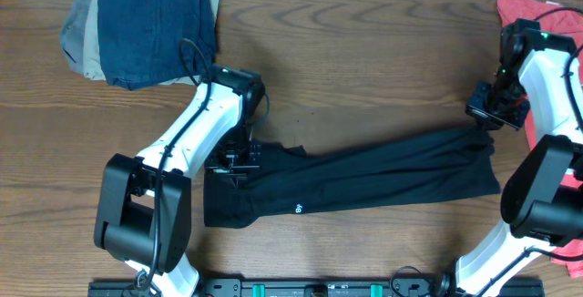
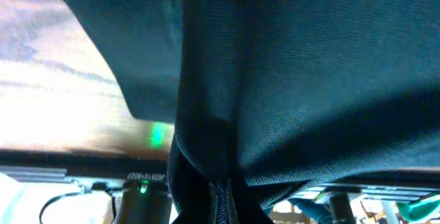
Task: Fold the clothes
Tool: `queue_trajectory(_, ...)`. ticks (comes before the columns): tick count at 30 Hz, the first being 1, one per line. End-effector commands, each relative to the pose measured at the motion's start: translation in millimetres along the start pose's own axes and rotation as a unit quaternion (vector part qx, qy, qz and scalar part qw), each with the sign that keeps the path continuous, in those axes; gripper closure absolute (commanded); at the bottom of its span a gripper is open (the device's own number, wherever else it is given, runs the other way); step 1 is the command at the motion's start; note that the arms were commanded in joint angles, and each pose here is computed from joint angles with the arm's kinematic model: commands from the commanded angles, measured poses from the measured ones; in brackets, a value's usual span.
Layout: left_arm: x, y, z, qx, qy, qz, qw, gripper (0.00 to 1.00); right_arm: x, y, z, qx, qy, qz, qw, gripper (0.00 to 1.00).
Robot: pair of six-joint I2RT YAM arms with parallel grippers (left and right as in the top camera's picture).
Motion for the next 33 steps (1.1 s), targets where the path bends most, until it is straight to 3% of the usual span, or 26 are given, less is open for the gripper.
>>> queue_trajectory(1, -7.0, 4.8, 7.3, 0.027, -0.013, 0.004, 1.000, 0.94, 0.9, -7.1, -19.4, -0.036, 0.037, -0.010, 0.999, 0.99)
queue_trajectory(8, -8.4, 23.7, 15.9, 0.058, -0.017, 0.010, 0.998, 0.93, -1.6, -6.8, -19.2, -0.032, 0.034, -0.002, 0.999, 0.95)
queue_trajectory(13, -2.7, 29.5, 14.3, 0.052, -0.017, -0.006, 0.999, 0.89, -6.2, -6.0, -16.3, -0.032, 0.022, 0.010, 0.999, 0.84)
queue_trajectory(15, -1.9, 29.7, 13.8, 0.050, -0.016, -0.008, 0.999, 0.87, -9.0, -4.0, -14.9, -0.034, 0.019, 0.017, 0.999, 0.72)
queue_trajectory(20, -3.2, 29.6, 14.8, 0.053, -0.017, -0.004, 0.998, 0.83, -13.0, 1.8, -14.4, -0.035, 0.017, 0.029, 0.999, 0.29)
queue_trajectory(23, -4.0, 27.3, 14.8, 0.054, -0.017, -0.002, 0.998, 0.83, -12.1, 2.0, -12.7, -0.026, 0.014, 0.027, 0.999, 0.22)
queue_trajectory(25, -3.5, 23.7, 13.9, 0.052, -0.019, -0.006, 0.998, 0.83, -11.4, 2.1, -7.1, 0.004, -0.004, 0.028, 1.000, 0.23)
queue_trajectory(27, -1.7, 19.5, 12.2, 0.045, -0.029, -0.016, 0.998, 0.94, -11.2, 1.5, 3.2, 0.061, -0.046, 0.029, 0.997, 0.27)
queue_trajectory(28, -0.5, 17.3, 11.0, 0.040, -0.034, -0.024, 0.998, 0.94, -11.6, 0.7, 8.2, 0.089, -0.069, 0.029, 0.993, 0.33)
queue_trajectory(31, 1.9, 11.8, 6.3, 0.021, -0.030, -0.055, 0.998, 0.94, -14.2, -2.8, 22.9, 0.160, -0.122, 0.029, 0.979, 0.65)
queue_trajectory(33, 1.0, 8.5, 0.2, 0.006, -0.021, -0.072, 0.997, 0.94, -15.7, -3.6, 28.6, 0.167, -0.136, 0.029, 0.976, 0.92)
Point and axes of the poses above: each gripper's point midway between its finger pads, its own y axis out along the fingers, its own z axis along the line the jaws close on, x = y × z, the point moved 8 cm from there along -y, back along the fingers, and after that the axes turned 10 degrees about -y, right-handed, at the moved point
